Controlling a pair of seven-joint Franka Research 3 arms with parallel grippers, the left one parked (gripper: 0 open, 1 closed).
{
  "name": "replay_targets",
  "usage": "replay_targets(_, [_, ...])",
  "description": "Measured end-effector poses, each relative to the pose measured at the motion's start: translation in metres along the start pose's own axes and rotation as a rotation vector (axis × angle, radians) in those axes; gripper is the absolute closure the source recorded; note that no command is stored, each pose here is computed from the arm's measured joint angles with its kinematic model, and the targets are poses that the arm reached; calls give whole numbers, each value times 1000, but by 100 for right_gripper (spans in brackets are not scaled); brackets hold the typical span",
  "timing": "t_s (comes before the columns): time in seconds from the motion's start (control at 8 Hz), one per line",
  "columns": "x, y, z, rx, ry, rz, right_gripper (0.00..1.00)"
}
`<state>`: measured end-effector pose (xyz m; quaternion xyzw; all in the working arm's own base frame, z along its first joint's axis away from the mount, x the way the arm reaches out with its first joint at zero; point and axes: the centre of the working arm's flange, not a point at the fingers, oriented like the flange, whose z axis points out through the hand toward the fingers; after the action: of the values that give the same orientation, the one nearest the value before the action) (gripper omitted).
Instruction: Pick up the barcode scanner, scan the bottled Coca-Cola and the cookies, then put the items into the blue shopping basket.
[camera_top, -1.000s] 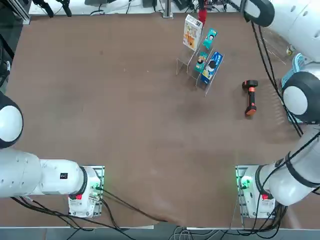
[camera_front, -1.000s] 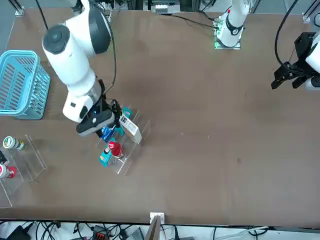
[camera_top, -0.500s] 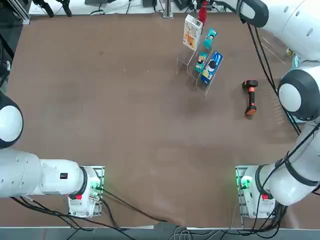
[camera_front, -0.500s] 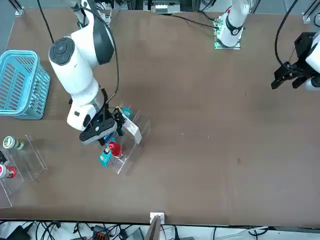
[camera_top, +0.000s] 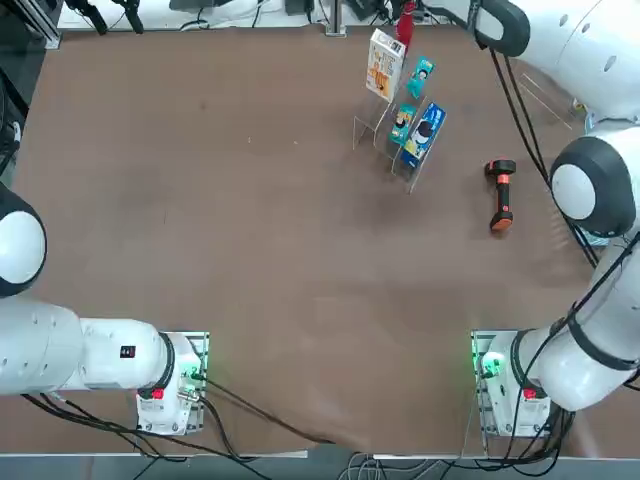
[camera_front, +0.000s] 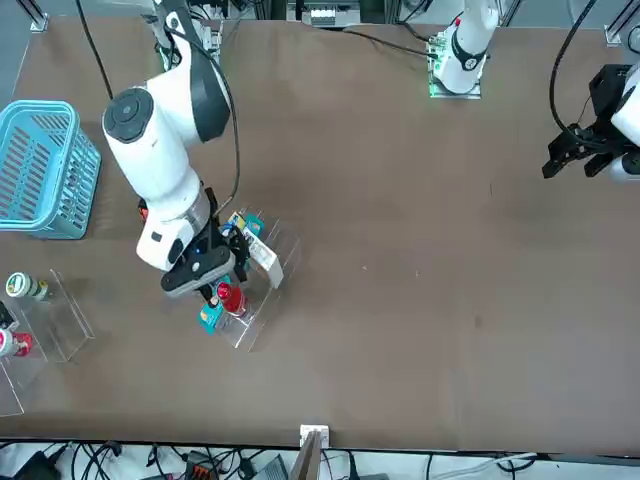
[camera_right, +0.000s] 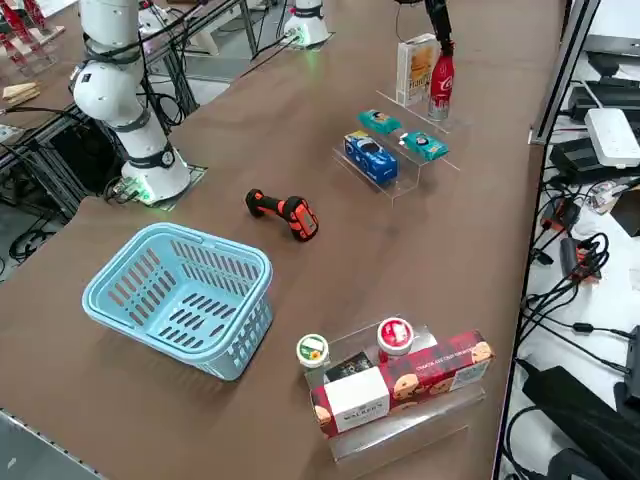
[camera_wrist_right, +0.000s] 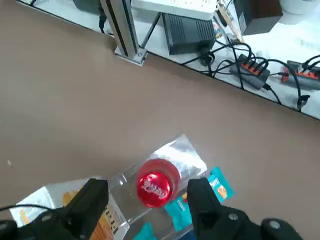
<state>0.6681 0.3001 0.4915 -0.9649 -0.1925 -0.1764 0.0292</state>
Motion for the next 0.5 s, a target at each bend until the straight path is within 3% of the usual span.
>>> replay_targets(0.5, [8, 7, 7, -5, 16, -12, 14])
